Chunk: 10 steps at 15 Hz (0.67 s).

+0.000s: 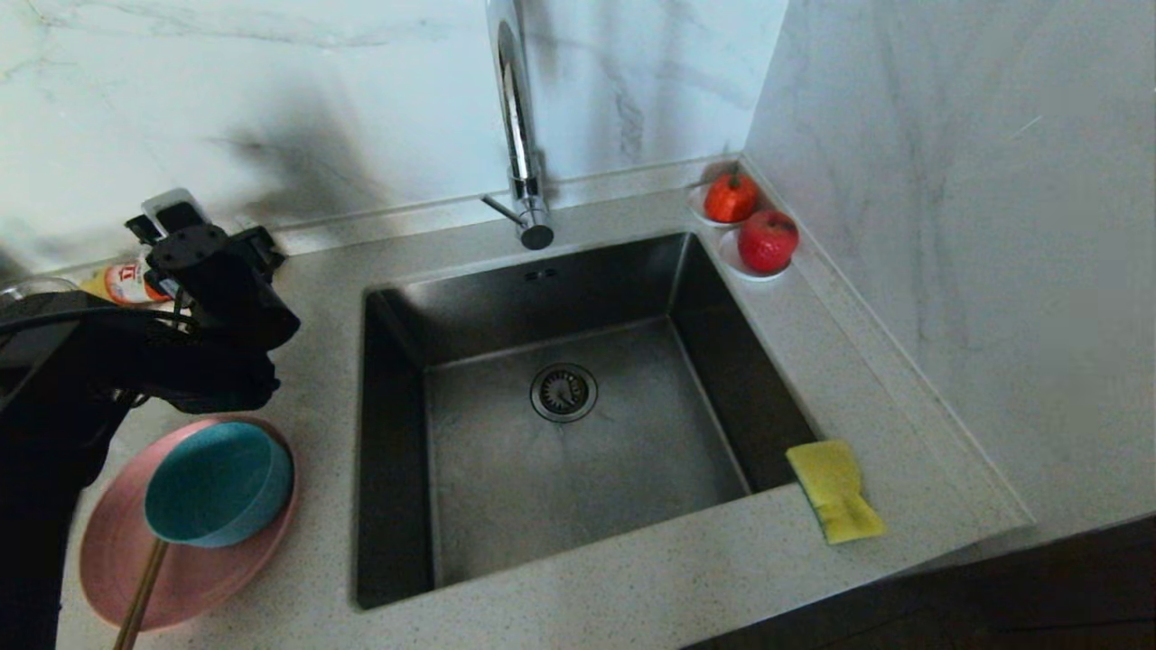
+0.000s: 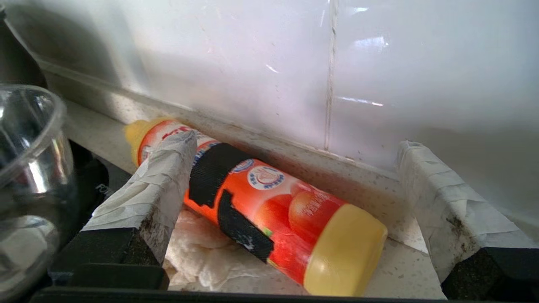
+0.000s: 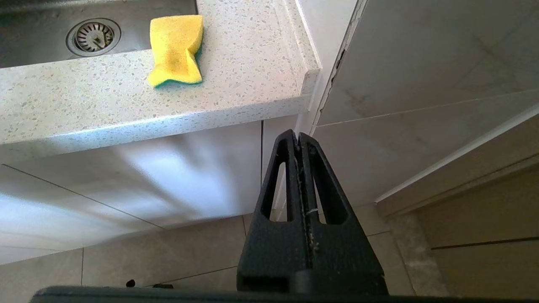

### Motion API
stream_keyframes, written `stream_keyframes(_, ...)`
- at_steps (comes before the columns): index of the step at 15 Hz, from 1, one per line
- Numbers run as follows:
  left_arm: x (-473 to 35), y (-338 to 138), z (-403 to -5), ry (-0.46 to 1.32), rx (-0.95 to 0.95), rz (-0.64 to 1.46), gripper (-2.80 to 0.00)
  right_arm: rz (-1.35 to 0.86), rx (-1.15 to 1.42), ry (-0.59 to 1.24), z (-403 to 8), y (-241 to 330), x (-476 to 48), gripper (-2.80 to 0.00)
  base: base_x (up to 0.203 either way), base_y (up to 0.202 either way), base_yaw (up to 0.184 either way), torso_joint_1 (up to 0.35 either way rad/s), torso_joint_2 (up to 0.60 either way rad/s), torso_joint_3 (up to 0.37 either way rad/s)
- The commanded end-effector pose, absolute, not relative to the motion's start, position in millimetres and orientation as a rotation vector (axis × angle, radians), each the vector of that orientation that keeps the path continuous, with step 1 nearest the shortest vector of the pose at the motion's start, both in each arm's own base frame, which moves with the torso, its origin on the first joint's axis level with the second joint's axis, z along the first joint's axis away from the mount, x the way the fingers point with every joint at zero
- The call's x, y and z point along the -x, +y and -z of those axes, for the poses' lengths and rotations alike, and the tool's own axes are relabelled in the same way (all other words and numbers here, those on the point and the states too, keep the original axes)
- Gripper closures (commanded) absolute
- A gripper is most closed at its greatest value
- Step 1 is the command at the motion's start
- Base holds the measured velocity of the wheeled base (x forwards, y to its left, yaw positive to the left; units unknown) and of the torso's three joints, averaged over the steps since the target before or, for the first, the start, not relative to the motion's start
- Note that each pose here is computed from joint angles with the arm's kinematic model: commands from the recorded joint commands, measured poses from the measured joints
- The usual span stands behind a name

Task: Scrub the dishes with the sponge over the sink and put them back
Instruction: Place the dish soap on the table

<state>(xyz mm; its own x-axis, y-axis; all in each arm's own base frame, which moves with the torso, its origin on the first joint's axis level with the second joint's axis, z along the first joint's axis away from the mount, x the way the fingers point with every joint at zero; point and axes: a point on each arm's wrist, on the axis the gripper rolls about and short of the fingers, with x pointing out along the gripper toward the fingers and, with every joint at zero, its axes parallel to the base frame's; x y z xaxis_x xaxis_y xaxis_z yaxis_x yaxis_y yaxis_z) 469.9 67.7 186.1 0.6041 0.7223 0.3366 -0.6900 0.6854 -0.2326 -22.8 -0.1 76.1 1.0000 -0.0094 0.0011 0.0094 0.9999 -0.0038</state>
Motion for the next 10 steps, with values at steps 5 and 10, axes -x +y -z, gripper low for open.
stream_keyframes(5, -443, 62, -222, -0.248, 0.268, -0.785, -2.8, 0.009, 0.005, 0.0, -76, 0, 23, 0.0, 0.0, 0.0, 0.0, 0.0, 0.0, 0.0)
stream_keyframes(10, -418, 54, -227, 0.002, 0.636, -0.652, -2.8, 0.009, 0.005, -0.001, -76, 0, 23, 0.0, 0.0, 0.0, 0.0, 0.0, 0.0, 0.0)
